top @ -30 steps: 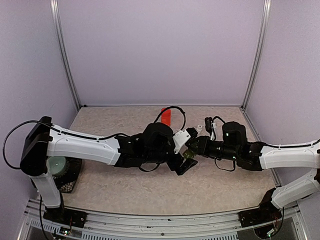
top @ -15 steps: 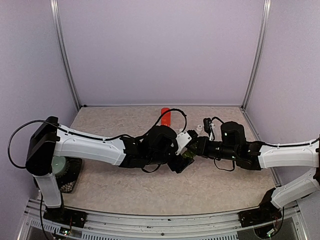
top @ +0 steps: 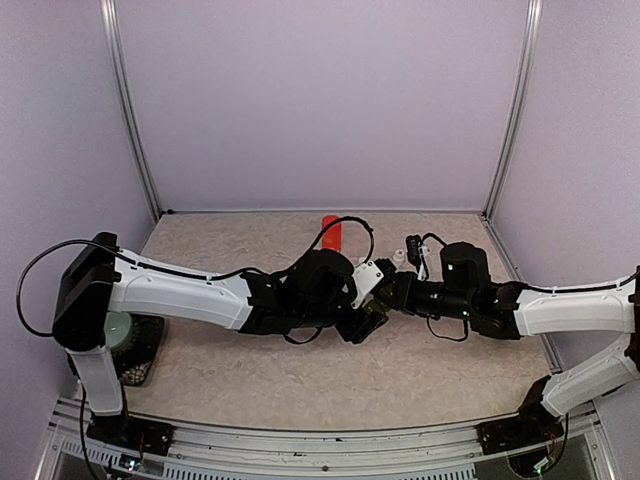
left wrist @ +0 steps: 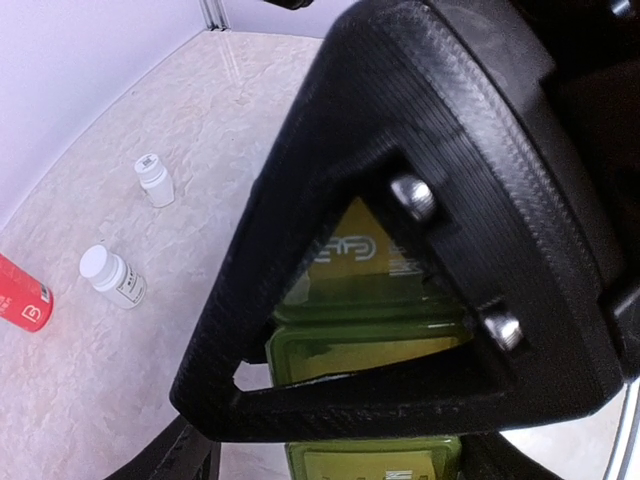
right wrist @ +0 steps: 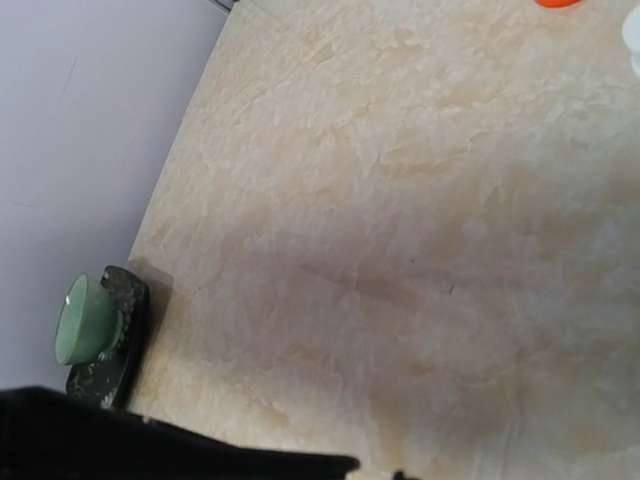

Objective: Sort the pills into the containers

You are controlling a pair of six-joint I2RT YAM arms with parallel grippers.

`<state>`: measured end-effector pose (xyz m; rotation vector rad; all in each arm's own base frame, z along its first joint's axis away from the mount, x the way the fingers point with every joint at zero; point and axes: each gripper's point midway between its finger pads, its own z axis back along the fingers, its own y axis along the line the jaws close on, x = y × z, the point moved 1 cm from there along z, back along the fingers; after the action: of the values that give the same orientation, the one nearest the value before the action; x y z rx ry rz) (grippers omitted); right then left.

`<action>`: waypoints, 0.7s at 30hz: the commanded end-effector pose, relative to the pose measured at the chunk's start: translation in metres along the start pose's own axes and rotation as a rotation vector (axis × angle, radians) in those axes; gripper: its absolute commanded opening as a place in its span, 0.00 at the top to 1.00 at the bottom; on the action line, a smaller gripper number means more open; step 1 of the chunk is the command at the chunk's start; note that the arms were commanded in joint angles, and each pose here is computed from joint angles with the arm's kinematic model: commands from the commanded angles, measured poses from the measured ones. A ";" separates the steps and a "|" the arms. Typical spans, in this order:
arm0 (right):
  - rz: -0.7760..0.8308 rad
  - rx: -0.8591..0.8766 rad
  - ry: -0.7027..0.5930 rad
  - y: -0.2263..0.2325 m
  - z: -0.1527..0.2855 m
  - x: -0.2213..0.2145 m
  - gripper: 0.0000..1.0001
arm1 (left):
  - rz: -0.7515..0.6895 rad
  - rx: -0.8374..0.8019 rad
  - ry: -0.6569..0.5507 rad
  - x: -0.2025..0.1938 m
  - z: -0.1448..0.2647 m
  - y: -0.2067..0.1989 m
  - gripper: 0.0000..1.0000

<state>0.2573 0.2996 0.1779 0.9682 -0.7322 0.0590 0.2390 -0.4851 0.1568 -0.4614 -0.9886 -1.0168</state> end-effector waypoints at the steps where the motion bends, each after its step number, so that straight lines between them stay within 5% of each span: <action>1: 0.005 -0.004 0.012 0.000 -0.001 0.000 0.83 | 0.040 0.060 -0.060 0.022 0.002 0.017 0.28; 14: 0.006 0.006 0.036 -0.002 -0.004 -0.005 0.83 | 0.057 0.078 -0.060 0.020 0.000 0.020 0.20; 21: 0.015 -0.001 0.045 -0.005 -0.006 -0.008 0.83 | 0.059 0.088 -0.059 0.019 0.001 0.023 0.25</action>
<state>0.2579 0.3025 0.1746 0.9729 -0.7247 0.0672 0.2438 -0.4828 0.1579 -0.4483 -0.9952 -0.9775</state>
